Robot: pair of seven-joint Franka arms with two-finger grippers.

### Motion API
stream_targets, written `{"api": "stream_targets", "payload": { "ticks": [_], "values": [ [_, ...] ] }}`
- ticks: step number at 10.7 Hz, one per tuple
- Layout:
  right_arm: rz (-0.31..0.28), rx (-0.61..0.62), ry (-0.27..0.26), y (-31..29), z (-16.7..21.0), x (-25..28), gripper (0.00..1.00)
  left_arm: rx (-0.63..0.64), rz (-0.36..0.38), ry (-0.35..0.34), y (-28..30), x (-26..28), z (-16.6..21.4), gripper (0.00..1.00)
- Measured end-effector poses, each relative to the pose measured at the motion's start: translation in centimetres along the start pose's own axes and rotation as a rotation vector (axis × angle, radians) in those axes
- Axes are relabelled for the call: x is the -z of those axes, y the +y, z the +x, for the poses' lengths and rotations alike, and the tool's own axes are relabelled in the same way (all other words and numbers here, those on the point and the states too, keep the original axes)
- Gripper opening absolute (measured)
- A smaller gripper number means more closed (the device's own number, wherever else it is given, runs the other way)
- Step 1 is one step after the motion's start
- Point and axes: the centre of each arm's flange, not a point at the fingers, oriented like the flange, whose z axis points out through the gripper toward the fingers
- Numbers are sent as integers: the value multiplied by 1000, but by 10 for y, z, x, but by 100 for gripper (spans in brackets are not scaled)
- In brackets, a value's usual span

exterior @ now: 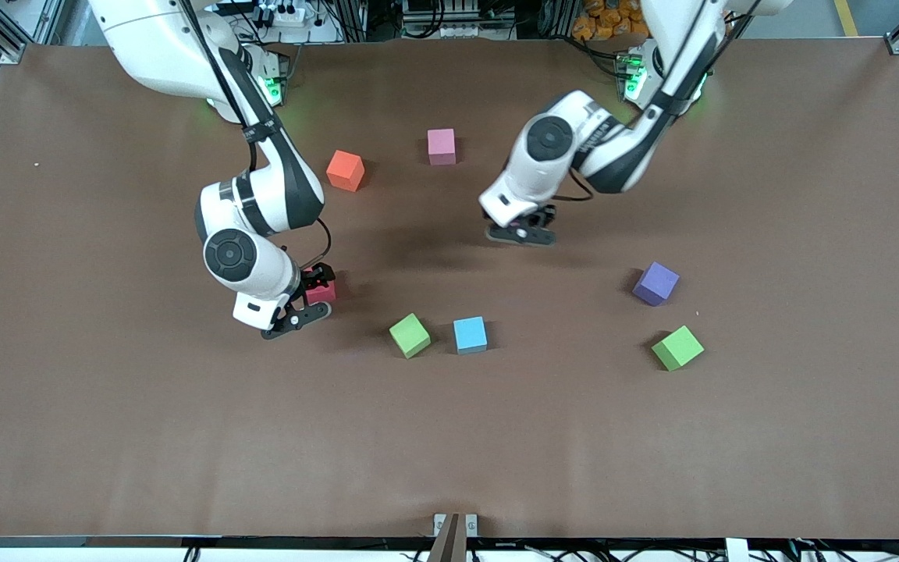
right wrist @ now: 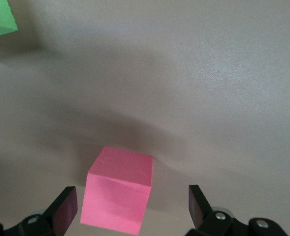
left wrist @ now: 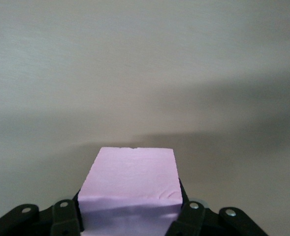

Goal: Arrange blocks into number 1
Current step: 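Carry the pink cube toward the other pink cube with the left gripper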

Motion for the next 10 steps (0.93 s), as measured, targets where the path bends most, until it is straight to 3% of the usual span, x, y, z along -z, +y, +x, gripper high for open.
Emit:
{"api": "stream_targets", "payload": {
  "ticks": [3,10],
  "values": [
    [32,-28,14,-3,-6,-14,100,19,-16,-15,61,-18,-22,65],
    [33,-39,46,-12,-20,-44,100,118,32,-44,109,-77,-45,65]
  ]
}}
